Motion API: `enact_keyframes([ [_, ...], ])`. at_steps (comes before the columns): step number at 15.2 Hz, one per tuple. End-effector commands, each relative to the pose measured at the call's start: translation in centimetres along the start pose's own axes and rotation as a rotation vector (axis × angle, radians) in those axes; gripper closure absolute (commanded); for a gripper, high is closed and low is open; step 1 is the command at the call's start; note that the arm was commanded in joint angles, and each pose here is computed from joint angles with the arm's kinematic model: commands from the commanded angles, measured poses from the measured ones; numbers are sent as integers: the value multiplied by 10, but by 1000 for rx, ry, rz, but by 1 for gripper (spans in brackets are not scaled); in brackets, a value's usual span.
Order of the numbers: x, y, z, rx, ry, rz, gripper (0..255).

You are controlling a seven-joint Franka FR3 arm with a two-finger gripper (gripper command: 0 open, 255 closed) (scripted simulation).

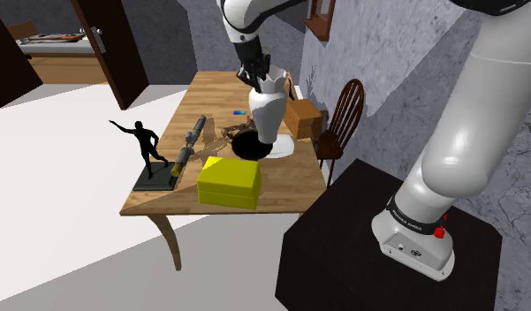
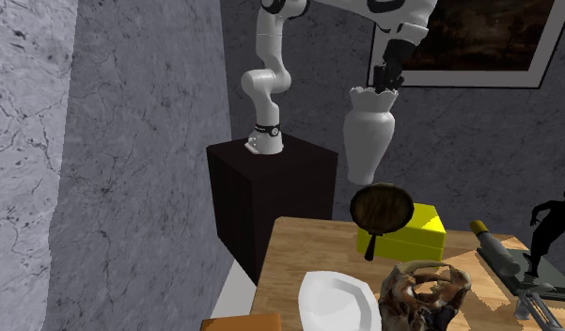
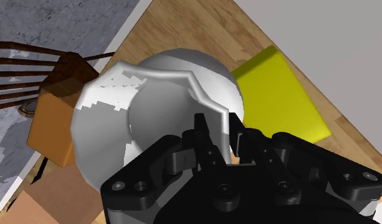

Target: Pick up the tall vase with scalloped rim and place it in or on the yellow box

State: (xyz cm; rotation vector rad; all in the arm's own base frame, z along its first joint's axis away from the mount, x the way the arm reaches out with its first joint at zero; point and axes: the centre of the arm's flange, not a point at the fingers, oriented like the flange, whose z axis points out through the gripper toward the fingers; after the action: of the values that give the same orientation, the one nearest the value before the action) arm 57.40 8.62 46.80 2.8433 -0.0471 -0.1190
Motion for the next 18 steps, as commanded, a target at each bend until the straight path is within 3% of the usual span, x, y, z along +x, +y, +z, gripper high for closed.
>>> enact_keyframes([
  [1, 9, -20, -14, 0, 1, 1, 255],
  [13, 71, -134, -102, 0, 1, 1, 255],
  [18, 73, -141, -77, 0, 1, 1, 255],
])
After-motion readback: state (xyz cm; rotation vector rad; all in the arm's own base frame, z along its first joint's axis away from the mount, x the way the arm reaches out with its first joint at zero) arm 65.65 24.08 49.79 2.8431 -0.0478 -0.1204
